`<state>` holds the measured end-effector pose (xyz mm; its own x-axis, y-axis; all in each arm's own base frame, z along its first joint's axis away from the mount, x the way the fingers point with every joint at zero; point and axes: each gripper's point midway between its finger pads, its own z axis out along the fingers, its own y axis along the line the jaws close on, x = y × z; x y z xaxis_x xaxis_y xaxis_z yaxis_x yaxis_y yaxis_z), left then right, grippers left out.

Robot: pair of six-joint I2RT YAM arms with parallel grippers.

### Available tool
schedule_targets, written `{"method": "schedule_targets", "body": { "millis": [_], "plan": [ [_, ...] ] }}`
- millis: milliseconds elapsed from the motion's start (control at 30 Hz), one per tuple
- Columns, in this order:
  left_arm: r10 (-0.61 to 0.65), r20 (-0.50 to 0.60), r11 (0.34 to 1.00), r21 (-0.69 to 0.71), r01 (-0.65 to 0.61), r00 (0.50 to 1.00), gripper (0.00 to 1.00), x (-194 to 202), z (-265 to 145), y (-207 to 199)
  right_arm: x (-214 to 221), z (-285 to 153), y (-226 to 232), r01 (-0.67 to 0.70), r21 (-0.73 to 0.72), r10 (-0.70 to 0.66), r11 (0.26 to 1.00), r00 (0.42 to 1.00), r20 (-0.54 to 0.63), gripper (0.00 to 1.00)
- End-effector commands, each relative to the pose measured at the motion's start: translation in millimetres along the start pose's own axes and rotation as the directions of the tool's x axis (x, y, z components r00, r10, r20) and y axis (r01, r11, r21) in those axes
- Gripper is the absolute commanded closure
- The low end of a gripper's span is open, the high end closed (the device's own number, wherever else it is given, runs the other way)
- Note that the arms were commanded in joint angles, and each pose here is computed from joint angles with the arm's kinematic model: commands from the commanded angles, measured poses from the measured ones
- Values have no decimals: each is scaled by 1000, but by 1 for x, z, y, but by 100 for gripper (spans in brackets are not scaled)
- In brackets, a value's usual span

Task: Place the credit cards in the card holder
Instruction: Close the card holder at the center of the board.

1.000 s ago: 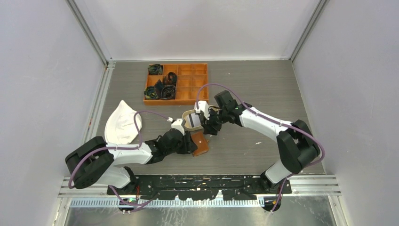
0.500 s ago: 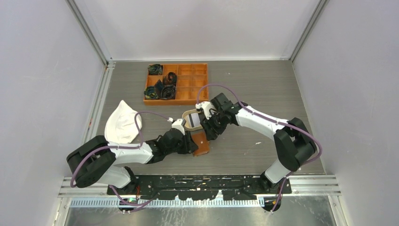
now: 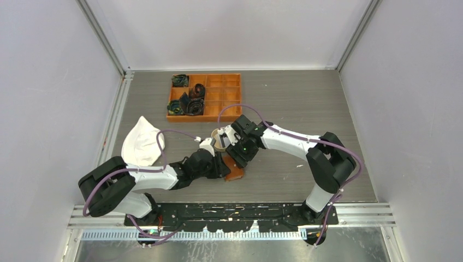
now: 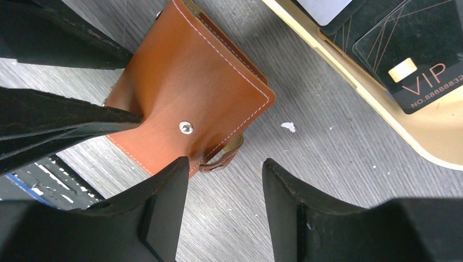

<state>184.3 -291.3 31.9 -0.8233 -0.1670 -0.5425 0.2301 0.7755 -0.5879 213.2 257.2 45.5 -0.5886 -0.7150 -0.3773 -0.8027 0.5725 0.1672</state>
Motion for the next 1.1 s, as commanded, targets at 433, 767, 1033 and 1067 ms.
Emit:
{"method": "schedule_targets", "body": {
  "millis": [433,767,1033,1067],
  "plan": [
    [-11,-3,1000,17,11,1000,60,4,-4,0,-11,-17,-17,47,92,-47,995,999,-8,69],
    [-9,-3,999,42,9,1000,60,3,-4,-5,-10,-23,-23,-16,42,16,999,1000,-10,90],
    [8,-19,986,169,-5,1000,56,2,-5,-31,-17,-29,-27,-9,15,9,1000,1000,5,99],
    [9,-18,983,183,-5,1000,55,2,-6,-34,-18,-30,-28,-2,19,2,1000,1000,7,99]
  ]
}}
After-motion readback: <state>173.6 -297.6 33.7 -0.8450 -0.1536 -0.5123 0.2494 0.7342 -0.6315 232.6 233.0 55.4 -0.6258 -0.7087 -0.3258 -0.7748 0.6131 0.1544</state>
